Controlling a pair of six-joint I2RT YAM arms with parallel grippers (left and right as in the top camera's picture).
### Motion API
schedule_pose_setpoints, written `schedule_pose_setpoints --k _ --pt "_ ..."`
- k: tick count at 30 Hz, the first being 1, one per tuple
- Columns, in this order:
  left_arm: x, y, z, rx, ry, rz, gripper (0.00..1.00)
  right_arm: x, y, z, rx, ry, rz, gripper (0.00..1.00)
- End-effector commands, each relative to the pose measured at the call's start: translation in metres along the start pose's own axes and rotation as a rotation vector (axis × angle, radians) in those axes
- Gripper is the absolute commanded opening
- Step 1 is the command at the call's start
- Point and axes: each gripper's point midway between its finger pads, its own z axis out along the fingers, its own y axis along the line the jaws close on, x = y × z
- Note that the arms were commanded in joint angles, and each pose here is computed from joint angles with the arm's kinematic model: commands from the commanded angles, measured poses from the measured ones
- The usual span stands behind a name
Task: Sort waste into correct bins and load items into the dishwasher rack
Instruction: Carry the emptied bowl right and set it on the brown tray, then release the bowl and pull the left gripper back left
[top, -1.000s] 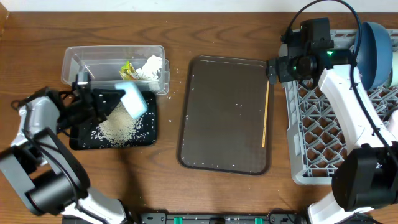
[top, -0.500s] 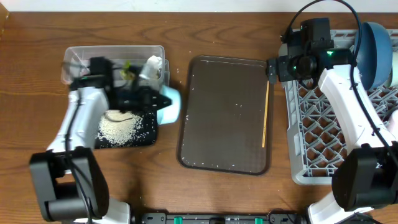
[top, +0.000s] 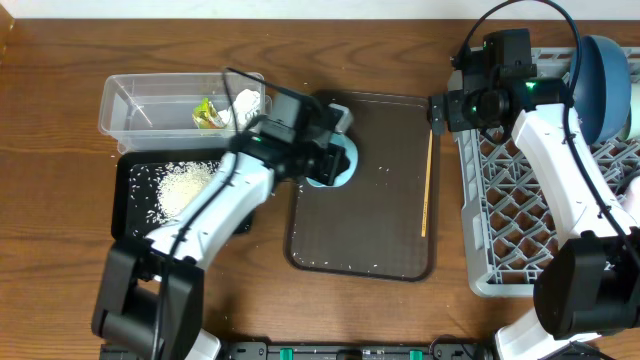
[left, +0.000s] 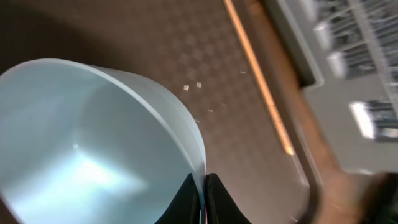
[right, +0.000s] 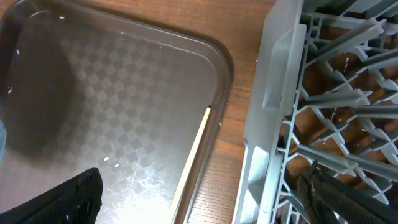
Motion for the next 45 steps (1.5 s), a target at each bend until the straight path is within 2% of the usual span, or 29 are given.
schedule_pose_setpoints --k 1,5,7,12,13,18,26,34,37,43,45 --pt "0.001 0.027 0.016 -0.203 -0.001 -0.007 0.07 0.000 0.002 0.000 0.002 0.003 0.012 0.99" --pt "0.002 0.019 0.032 -0.188 0.004 0.023 0.08 0.000 0.002 0.000 0.002 0.003 0.012 0.99" --pt "0.001 0.015 0.036 -0.182 -0.001 0.035 0.12 0.000 0.002 0.000 0.002 0.002 0.012 0.99" --pt "-0.002 0.013 0.036 -0.178 -0.014 0.041 0.17 0.000 0.002 0.000 0.002 0.002 0.012 0.99" --pt "-0.002 0.014 0.036 -0.179 -0.015 0.040 0.22 0.000 0.002 0.000 0.002 0.002 0.012 0.99" --pt "-0.009 0.014 0.022 -0.184 -0.043 0.022 0.29 0.000 0.004 0.000 -0.010 0.002 0.011 0.99" --pt "-0.019 0.036 -0.061 -0.252 -0.133 -0.107 0.36 -0.005 0.032 -0.001 -0.136 -0.018 -0.009 0.99" --pt "0.000 0.080 -0.155 -0.372 -0.215 -0.284 0.44 -0.004 0.066 0.010 -0.172 -0.013 -0.100 0.99" --pt "0.010 0.096 -0.179 -0.413 -0.234 -0.352 0.50 0.001 0.075 0.022 -0.182 0.013 -0.116 0.99" --pt "0.031 0.118 -0.197 -0.461 -0.215 -0.456 0.51 0.021 0.098 0.053 -0.206 0.099 -0.157 0.88" --pt "0.034 0.121 -0.199 -0.465 -0.208 -0.469 0.51 0.027 0.107 0.063 -0.214 0.119 -0.173 0.80"
